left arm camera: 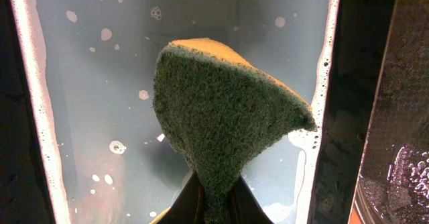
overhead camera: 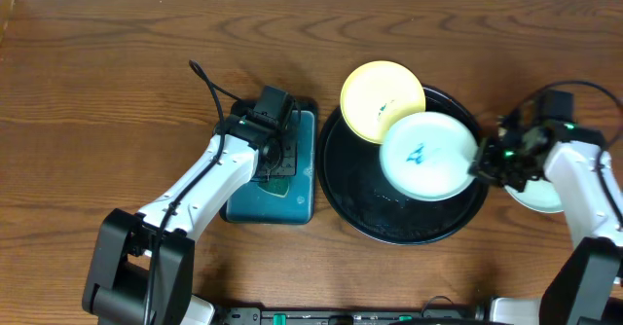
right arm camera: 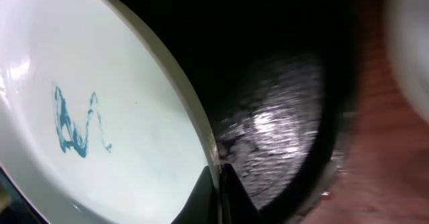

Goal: Clean dirty plates on tray and stack at the side
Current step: 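Drag the blue-marked mint plate toward the near side of the black tray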

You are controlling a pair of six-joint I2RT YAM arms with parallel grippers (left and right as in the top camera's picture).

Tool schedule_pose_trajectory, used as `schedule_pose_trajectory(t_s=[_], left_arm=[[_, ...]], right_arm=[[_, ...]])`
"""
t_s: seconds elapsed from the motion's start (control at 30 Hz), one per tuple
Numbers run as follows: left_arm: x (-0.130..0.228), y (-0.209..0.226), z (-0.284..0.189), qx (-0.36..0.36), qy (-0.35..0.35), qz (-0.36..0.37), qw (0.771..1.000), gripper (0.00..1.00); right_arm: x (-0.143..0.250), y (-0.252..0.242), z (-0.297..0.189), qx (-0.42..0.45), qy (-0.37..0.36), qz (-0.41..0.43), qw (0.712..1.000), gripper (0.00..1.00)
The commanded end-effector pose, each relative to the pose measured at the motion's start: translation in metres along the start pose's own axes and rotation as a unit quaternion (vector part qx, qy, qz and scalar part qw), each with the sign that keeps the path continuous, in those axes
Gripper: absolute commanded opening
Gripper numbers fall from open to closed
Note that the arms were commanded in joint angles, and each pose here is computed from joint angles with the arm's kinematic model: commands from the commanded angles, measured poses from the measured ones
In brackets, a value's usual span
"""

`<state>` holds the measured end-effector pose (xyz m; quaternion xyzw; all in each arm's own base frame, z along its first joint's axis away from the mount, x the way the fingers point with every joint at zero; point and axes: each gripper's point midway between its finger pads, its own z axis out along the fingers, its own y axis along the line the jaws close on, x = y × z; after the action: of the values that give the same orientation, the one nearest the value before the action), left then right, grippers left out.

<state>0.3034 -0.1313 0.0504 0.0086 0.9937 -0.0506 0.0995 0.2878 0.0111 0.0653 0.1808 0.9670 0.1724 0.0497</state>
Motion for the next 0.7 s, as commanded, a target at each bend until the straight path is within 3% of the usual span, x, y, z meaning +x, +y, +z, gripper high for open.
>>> schedule_pose_trajectory(t_s=[0.0,0.43,0.67], left_arm=[[0.002,0.002,0.002,-0.002,0.003,-0.002,1.0,0.08],[0.002,0.003,0.002,-0.002,0.003,-0.002,1.0,0.09],[0.002,0.002,0.002,-0.002,0.003,-0.001,1.0,0.08]], right_arm=[[0.018,0.016,0.012,-0.008,0.024,-0.038,0.999,0.01],[0.037,0.022,0.064,0.025,-0.007,-0.049,0.998,0.01],[0.055,0.024,0.073,0.029,0.014,-0.057,0.998,0.01]])
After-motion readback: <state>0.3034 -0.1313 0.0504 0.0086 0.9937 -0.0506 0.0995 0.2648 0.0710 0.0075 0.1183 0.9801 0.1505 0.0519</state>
